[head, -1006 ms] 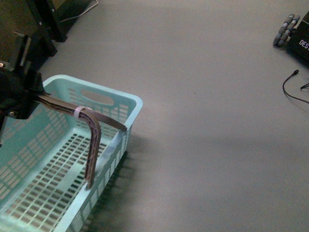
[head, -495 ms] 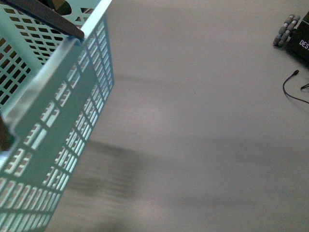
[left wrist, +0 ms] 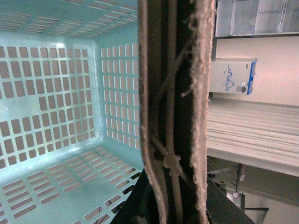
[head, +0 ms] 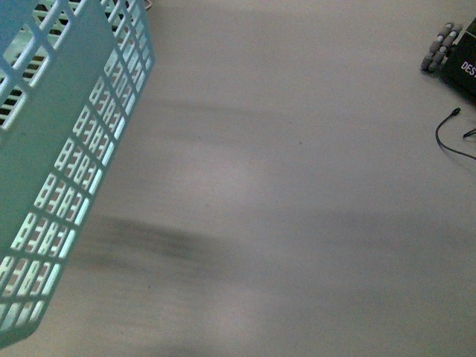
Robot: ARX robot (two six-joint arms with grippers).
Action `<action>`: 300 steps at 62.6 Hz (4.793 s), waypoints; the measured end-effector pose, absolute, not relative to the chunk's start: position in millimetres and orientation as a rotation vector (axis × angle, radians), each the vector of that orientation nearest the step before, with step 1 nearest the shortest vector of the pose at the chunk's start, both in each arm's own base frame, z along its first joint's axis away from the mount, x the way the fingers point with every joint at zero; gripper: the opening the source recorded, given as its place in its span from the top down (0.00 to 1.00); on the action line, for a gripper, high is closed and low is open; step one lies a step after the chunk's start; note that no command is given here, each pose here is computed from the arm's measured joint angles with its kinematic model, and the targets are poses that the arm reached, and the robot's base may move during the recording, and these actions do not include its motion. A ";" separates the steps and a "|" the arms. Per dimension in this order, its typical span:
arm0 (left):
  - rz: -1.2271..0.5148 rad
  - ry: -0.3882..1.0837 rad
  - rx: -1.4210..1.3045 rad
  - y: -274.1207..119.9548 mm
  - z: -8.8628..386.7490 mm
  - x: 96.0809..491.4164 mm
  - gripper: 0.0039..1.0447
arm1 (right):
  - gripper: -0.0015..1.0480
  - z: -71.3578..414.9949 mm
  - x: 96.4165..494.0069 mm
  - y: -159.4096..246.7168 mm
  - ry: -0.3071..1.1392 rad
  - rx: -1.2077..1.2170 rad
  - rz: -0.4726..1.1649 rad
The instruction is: Pick lemon and mango into basket
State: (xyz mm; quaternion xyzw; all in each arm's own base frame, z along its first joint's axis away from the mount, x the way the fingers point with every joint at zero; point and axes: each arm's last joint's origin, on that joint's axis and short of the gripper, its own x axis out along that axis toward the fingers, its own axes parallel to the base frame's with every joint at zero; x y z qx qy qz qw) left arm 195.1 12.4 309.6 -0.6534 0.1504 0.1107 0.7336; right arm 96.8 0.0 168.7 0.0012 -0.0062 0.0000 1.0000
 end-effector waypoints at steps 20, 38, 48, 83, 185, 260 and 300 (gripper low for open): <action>0.246 0.330 -1.433 12.5 309.4 195.1 0.94 | 0.08 168.7 96.8 0.0 -0.012 0.002 0.000; 0.247 0.334 -1.435 12.5 308.8 195.7 0.94 | 0.08 168.7 96.8 0.0 -0.012 0.002 0.000; 0.249 0.332 -1.433 12.6 308.8 195.7 0.94 | 0.08 168.7 96.8 0.0 -0.012 0.003 0.000; 0.247 0.334 -1.435 12.5 308.8 195.7 0.94 | 0.08 168.8 96.8 0.0 -0.013 0.002 0.000; 0.245 0.331 -1.441 12.1 309.6 195.1 0.94 | 0.08 168.8 96.8 -0.1 -0.013 0.003 -0.003; 0.244 0.334 -1.436 12.3 309.2 195.4 0.94 | 0.08 168.8 96.8 0.0 -0.013 0.002 0.000; 0.246 0.334 -1.436 12.4 309.1 195.4 0.94 | 0.08 168.8 96.8 0.0 -0.012 0.002 -0.001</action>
